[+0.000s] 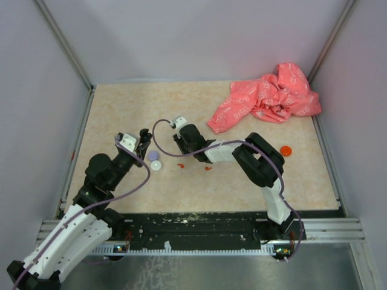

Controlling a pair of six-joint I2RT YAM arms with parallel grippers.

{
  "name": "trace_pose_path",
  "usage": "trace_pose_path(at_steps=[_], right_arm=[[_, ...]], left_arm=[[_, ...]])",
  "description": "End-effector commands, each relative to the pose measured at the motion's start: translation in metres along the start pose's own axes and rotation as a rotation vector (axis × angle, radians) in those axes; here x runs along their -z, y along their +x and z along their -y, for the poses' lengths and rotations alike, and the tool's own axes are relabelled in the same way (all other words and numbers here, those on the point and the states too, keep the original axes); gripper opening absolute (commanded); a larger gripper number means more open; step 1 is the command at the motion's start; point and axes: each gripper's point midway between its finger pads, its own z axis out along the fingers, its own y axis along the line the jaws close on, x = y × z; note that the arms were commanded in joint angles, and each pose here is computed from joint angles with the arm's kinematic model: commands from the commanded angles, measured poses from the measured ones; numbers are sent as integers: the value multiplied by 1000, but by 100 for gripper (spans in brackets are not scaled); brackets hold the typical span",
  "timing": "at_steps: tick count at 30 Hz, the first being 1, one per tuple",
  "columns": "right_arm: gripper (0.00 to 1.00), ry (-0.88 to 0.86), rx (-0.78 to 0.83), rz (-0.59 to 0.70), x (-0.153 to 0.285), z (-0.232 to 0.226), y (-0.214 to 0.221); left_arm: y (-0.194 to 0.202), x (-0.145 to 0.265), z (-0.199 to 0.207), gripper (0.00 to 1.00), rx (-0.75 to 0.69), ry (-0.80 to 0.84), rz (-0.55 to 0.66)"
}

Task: Insert the wireless bluetooth earbuds into the charging case
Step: Pick up the earbud from the center of the board.

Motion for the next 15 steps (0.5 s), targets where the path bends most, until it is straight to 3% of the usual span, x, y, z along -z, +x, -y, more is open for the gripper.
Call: trace_pose_path(at_steps=[1, 5, 15], right_arm=[[28, 23, -20, 38, -3, 6, -15], [23, 24, -20, 29, 9, 7, -9], [22, -36, 25, -53, 55, 5, 16]], left_arm=[[-2, 0, 3, 0, 24, 17, 18], [-2, 0, 2, 0, 28, 15, 18], [-2, 1, 3, 0, 41, 25, 28]])
